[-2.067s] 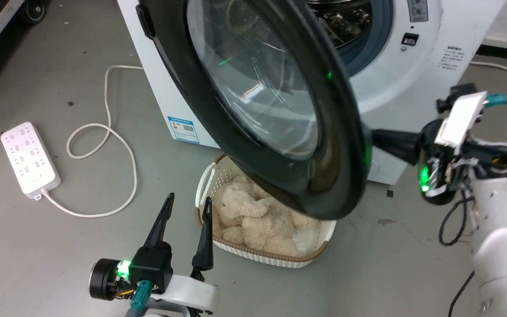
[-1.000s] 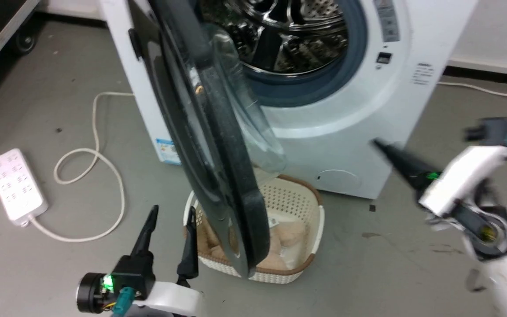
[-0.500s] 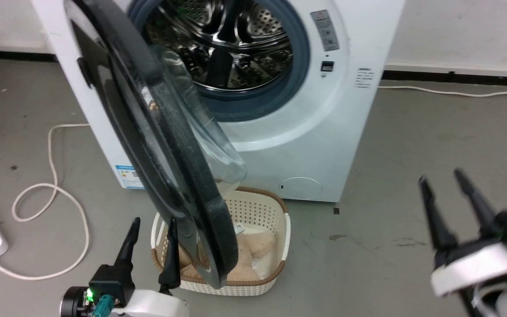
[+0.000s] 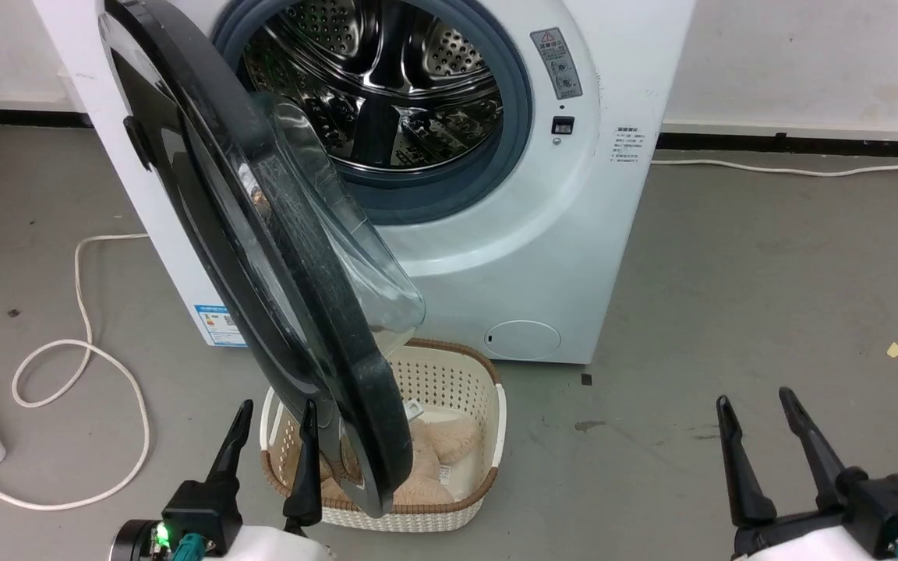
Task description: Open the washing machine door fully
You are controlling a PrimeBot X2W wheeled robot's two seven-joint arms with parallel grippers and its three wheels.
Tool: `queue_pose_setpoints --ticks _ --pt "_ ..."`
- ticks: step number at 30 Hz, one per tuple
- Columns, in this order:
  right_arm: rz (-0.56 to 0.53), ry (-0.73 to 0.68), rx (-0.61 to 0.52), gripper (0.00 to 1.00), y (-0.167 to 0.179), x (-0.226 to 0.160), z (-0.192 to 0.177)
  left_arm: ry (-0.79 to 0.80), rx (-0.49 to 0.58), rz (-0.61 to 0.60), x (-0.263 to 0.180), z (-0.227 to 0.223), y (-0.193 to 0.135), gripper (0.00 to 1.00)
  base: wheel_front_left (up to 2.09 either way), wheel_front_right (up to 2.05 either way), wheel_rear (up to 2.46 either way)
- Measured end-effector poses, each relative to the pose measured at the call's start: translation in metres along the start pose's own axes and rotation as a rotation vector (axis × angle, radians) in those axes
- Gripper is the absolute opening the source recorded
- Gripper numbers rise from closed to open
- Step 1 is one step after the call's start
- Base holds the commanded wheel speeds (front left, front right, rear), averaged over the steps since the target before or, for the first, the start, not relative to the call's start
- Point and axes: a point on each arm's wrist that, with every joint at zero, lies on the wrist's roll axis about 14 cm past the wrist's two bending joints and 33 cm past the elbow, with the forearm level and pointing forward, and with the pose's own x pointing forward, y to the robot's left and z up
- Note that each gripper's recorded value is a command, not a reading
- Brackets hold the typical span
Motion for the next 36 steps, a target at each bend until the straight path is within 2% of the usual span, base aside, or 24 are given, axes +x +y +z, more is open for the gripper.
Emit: queue_pose_setpoints --ticks 1,2,3,9,12,17,21,25,28,31,36 --pt "-0.001 0.004 -0.002 1.0 0.0 -0.001 -0.001 0.001 0.0 0.0 0.0 0.0 0.0 0.73 0.0 0.0 0.0" --pt "-0.001 0.005 -0.003 1.0 0.001 -0.002 -0.002 0.002 0.0 0.0 0.0 -0.001 0.0 0.24 0.0 0.0 0.0" --pt "-0.002 0.004 -0.001 1.0 0.001 -0.003 -0.002 0.003 -0.001 -0.002 0.0 -0.001 0.0 0.0 0.0 0.0 0.0" --pt "-0.007 -0.002 -0.004 1.0 0.0 -0.002 -0.001 -0.005 0.0 0.0 0.001 0.002 0.001 0.0 0.0 0.0 0.0" --pt "-0.011 -0.009 -0.005 1.0 -0.001 -0.001 0.002 -0.064 -0.029 0.035 0.003 0.02 0.009 0.0 0.0 0.0 0.0" --pt "-0.009 -0.012 -0.005 1.0 0.0 0.001 0.004 -0.288 -0.081 0.116 0.011 0.091 0.033 0.0 0.0 0.0 0.0" --pt "-0.002 -0.009 -0.003 1.0 0.002 0.002 0.004 -0.531 -0.129 0.107 0.01 0.168 0.033 0.0 0.0 0.0 0.0" --pt "0.003 -0.004 0.0 1.0 0.004 0.004 0.002 -0.723 -0.149 0.026 0.001 0.228 0.012 0.0 0.0 0.0 0.0" --pt "0.013 0.002 0.006 1.0 0.007 0.005 0.0 -0.755 -0.129 -0.068 0.001 0.248 -0.017 0.0 0.0 0.0 0.0" --pt "0.017 0.009 0.019 1.0 0.009 0.005 -0.003 -0.678 -0.126 -0.182 0.007 0.243 -0.052 0.0 0.0 0.0 0.0" --pt "0.005 0.02 0.035 1.0 0.007 0.004 -0.008 -0.481 -0.204 -0.323 0.016 0.204 -0.097 0.0 0.0 0.0 0.0"
